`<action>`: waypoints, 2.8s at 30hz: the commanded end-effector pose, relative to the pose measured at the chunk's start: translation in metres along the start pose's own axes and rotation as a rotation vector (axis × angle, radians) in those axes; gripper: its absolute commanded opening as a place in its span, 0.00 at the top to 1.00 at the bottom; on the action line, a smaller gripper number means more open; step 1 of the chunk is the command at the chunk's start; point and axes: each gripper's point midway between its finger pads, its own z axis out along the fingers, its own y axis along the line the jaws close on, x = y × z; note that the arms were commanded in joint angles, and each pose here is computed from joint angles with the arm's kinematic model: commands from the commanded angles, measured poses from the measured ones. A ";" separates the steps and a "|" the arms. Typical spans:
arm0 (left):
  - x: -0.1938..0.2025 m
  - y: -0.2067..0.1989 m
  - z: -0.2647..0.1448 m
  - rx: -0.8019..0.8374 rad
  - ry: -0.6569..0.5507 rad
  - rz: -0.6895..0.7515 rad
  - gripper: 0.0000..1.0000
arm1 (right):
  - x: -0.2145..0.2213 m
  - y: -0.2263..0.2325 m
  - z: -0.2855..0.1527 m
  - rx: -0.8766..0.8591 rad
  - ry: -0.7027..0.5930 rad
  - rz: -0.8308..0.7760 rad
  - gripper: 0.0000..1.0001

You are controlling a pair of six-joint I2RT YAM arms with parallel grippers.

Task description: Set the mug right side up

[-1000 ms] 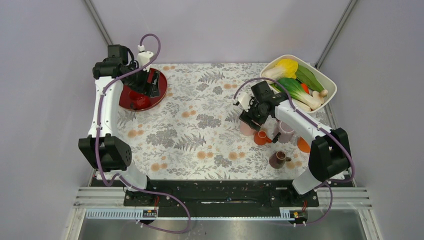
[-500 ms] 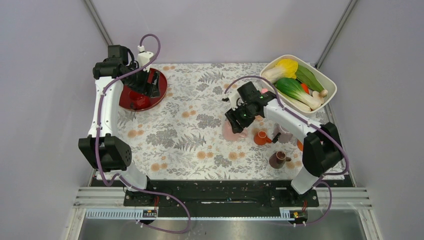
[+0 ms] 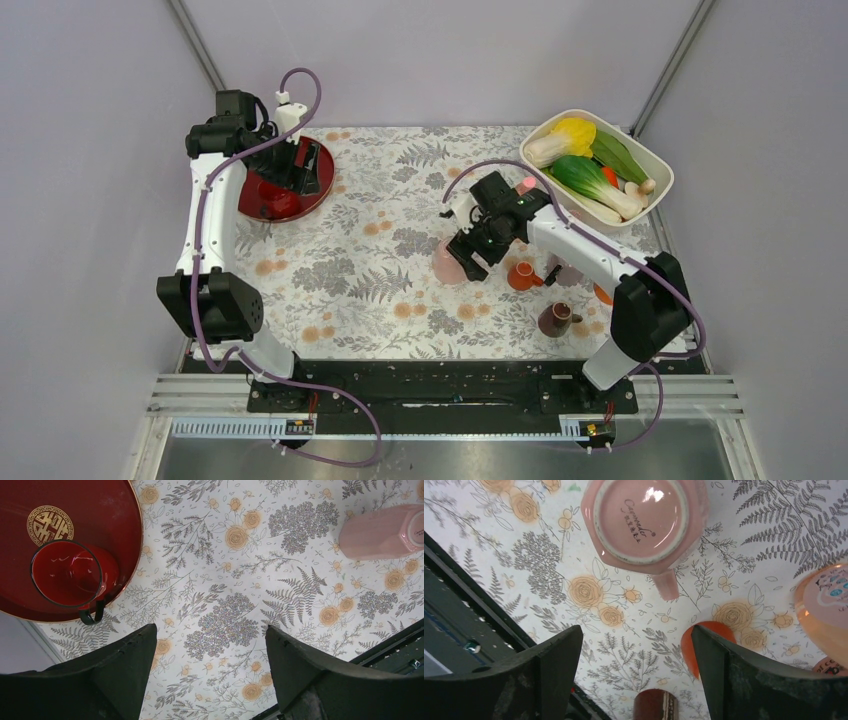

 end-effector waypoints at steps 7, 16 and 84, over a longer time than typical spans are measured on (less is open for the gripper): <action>-0.010 -0.011 -0.018 0.000 -0.067 0.043 0.18 | -0.021 -0.039 0.023 0.039 -0.162 -0.278 0.16; -0.007 -0.012 -0.024 -0.017 -0.069 0.054 0.18 | -0.009 -0.030 0.054 -0.078 -0.102 -0.270 0.28; -0.005 -0.091 -0.001 0.204 -0.077 -0.069 0.20 | -0.066 0.044 -0.015 0.138 -0.430 -0.656 1.00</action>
